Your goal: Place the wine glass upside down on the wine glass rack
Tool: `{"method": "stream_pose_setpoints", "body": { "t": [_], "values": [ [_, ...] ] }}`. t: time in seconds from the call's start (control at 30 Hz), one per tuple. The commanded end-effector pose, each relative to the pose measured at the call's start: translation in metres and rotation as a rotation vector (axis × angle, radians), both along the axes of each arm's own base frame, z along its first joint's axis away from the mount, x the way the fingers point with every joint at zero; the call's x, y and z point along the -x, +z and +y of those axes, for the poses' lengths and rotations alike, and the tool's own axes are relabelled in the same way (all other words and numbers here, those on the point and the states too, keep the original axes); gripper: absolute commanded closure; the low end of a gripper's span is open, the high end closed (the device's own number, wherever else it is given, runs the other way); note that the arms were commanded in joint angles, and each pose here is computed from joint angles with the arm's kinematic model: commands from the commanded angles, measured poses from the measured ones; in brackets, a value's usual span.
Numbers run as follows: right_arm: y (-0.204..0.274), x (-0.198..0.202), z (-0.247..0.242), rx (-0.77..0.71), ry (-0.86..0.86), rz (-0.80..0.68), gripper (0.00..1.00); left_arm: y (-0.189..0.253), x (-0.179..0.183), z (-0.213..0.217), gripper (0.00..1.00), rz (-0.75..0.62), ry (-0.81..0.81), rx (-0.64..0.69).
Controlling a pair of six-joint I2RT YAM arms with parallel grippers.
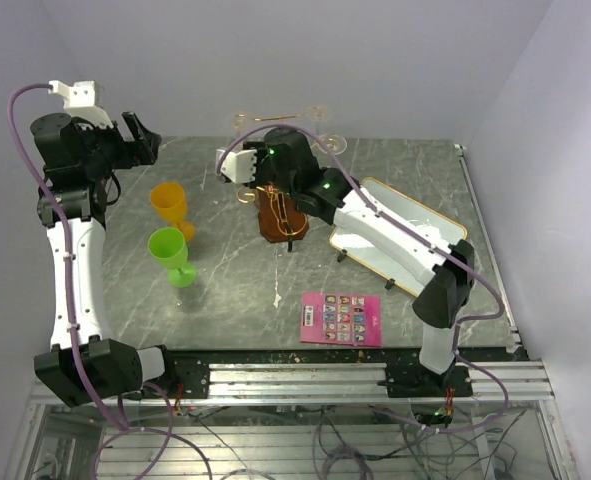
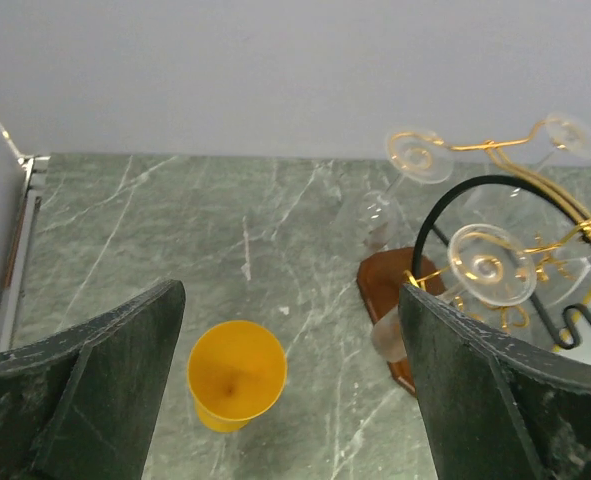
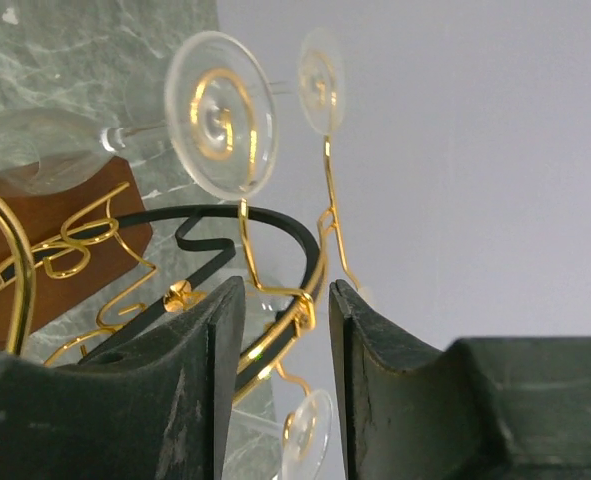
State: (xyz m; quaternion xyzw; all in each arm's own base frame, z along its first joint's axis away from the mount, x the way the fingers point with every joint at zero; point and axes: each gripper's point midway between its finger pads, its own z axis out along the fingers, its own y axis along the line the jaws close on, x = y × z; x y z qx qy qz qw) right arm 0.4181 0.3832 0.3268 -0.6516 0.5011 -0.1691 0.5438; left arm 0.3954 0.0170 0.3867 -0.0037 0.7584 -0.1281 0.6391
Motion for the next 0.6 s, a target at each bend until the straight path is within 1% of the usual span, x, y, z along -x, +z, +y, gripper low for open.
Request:
{"method": "stream_pose_setpoints", "body": {
  "t": [0.0,0.07,0.17,0.4,0.43,0.57],
  "values": [
    [0.037,0.009,-0.023,-0.133,-0.048,0.013,0.60,-0.030,-0.005,0.022,0.02,0.086,0.069,-0.085],
    [0.044,0.013,-0.029,-0.199,-0.045,0.061,0.57,-0.046,-0.005,0.029,0.01,0.144,0.085,-0.111],
    [0.054,0.016,-0.044,-0.291,-0.055,0.124,0.54,-0.066,-0.006,0.036,0.01,0.196,0.092,-0.141],
    [0.078,0.027,-0.094,-0.450,-0.141,0.194,0.50,-0.121,-0.009,0.055,0.00,0.369,0.091,-0.249],
    [0.084,0.032,-0.116,-0.521,-0.169,0.232,0.44,-0.139,-0.012,0.059,0.00,0.414,0.084,-0.272],
    [0.079,0.041,-0.148,-0.589,-0.203,0.308,0.35,-0.169,-0.013,0.056,0.00,0.491,0.029,-0.275]
  ]
}}
